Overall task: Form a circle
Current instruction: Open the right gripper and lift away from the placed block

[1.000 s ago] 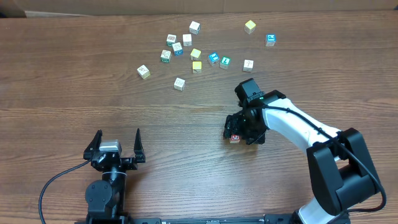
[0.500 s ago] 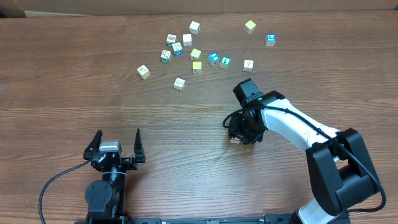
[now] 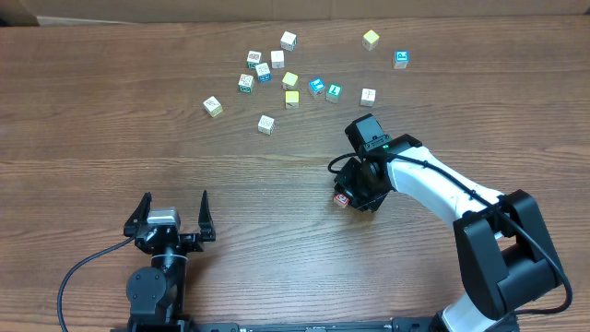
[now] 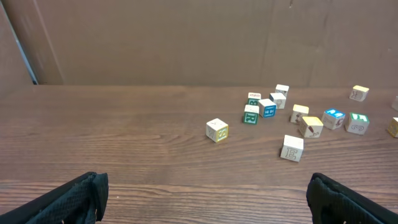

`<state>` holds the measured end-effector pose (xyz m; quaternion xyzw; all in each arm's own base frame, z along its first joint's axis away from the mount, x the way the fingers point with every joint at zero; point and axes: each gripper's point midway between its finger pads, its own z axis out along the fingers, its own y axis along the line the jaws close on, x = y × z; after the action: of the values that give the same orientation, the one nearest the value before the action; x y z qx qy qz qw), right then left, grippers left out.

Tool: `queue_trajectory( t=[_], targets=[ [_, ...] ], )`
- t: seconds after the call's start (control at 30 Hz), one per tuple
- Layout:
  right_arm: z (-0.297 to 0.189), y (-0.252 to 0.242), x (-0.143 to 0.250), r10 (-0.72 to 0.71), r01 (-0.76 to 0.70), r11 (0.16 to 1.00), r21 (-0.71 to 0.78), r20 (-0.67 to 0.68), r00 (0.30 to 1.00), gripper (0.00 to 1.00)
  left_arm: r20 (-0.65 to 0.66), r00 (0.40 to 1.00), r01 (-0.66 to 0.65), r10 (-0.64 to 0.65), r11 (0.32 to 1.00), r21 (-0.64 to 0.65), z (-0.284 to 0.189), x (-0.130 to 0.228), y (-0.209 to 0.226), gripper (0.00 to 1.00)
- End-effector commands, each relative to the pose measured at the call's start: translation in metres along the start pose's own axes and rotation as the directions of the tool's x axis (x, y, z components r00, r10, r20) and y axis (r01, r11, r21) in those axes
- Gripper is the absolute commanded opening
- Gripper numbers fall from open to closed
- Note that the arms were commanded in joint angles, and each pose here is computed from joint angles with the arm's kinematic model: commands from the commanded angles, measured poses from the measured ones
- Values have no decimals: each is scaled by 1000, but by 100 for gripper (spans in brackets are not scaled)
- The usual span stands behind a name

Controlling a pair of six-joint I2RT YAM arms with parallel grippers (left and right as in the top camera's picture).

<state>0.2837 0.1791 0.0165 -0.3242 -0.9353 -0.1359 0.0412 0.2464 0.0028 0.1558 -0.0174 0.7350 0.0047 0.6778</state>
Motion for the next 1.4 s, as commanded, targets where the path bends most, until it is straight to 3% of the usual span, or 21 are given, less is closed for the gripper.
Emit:
queue_trajectory(
  t=[0.0, 0.17, 0.33, 0.53, 0.6, 0.67, 0.87, 1.0, 1.17, 1.27, 1.37],
  targets=[
    [-4, 11, -2, 73, -73, 997, -29, 3, 997, 33, 10, 1000, -18, 18, 1000, 12, 0, -1, -3, 100],
    [-4, 12, -2, 73, -73, 997, -34, 5, 997, 34, 10, 1000, -18, 18, 1000, 12, 0, -1, -3, 100],
    [-4, 13, -2, 73, -72, 997, -34, 6, 997, 48, 10, 1000, -18, 18, 1000, 12, 0, -1, -3, 100],
    [-4, 18, -6, 51, -50, 997, -56, 20, 999, 76, 10, 1000, -18, 18, 1000, 12, 0, -1, -3, 100],
    [-5, 23, -10, -29, 32, 997, -71, 45, 999, 89, 10, 1000, -18, 18, 1000, 12, 0, -1, -3, 100],
    [-10, 25, -16, -74, 78, 995, -68, 68, 995, 95, 10, 1000, -18, 18, 1000, 12, 0, -1, -3, 100],
    [-81, 28, -60, -183, 172, 983, 68, 208, 961, 100, 10, 1000, -18, 18, 1000, 12, 0, -1, -3, 100],
    [-173, 70, -83, -367, 376, 926, 41, 337, 867, 99, 10, 1000, -18, 18, 1000, 12, 0, -1, -3, 99],
    [-255, 103, -102, -394, 459, 888, 11, 532, 749, 99, 10, 1000, -18, 18, 1000, 12, 0, -1, -3, 100],
    [-275, 119, -112, -406, 507, 862, 10, 613, 678, 100, 10, 1000, -18, 18, 1000, 12, 0, -1, -3, 100],
    [-274, 130, -122, -392, 515, 857, -1, 647, 654, 100, 10, 1000, -18, 18, 1000, 12, 0, -1, -3, 100]
  ],
)
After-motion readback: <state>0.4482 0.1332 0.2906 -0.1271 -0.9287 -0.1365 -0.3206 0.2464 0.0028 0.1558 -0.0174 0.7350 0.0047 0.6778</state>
